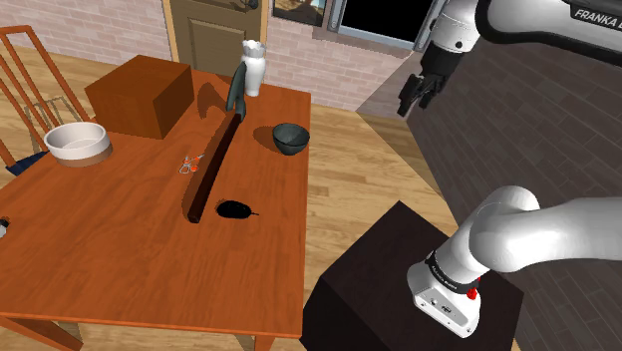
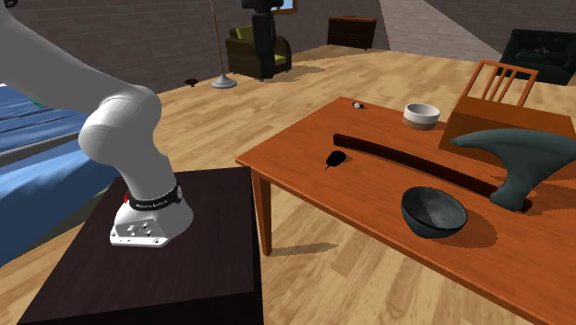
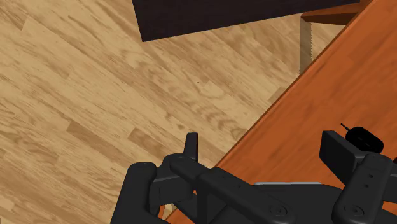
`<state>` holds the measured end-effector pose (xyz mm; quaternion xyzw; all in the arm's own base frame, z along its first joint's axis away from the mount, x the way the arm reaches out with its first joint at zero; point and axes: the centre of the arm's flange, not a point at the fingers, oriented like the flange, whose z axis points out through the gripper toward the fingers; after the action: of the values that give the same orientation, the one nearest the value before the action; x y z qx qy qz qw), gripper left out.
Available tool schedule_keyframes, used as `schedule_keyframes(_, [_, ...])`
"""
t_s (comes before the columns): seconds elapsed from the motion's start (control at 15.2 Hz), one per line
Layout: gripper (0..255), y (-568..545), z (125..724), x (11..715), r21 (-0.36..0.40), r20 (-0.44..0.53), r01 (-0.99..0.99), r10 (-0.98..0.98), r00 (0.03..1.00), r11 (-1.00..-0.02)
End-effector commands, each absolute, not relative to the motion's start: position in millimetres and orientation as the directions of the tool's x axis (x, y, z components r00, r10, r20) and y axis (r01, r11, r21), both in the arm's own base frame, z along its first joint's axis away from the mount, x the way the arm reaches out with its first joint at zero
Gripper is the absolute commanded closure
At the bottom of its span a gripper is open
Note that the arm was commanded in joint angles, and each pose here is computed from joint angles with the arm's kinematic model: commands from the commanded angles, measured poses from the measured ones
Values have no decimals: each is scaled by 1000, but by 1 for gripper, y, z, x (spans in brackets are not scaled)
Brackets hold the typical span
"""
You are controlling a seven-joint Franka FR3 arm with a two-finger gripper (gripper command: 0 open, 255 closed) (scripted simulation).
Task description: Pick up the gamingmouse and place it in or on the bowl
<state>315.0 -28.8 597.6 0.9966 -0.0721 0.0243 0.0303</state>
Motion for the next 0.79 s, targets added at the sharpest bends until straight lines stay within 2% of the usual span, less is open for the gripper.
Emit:
schedule_keyframes(0.0, [0,-29,598,315,57,53,-145,-142,988,-988])
schedule_keyframes(0.73, [0,16,495,405,28,41,23,24,999,-999])
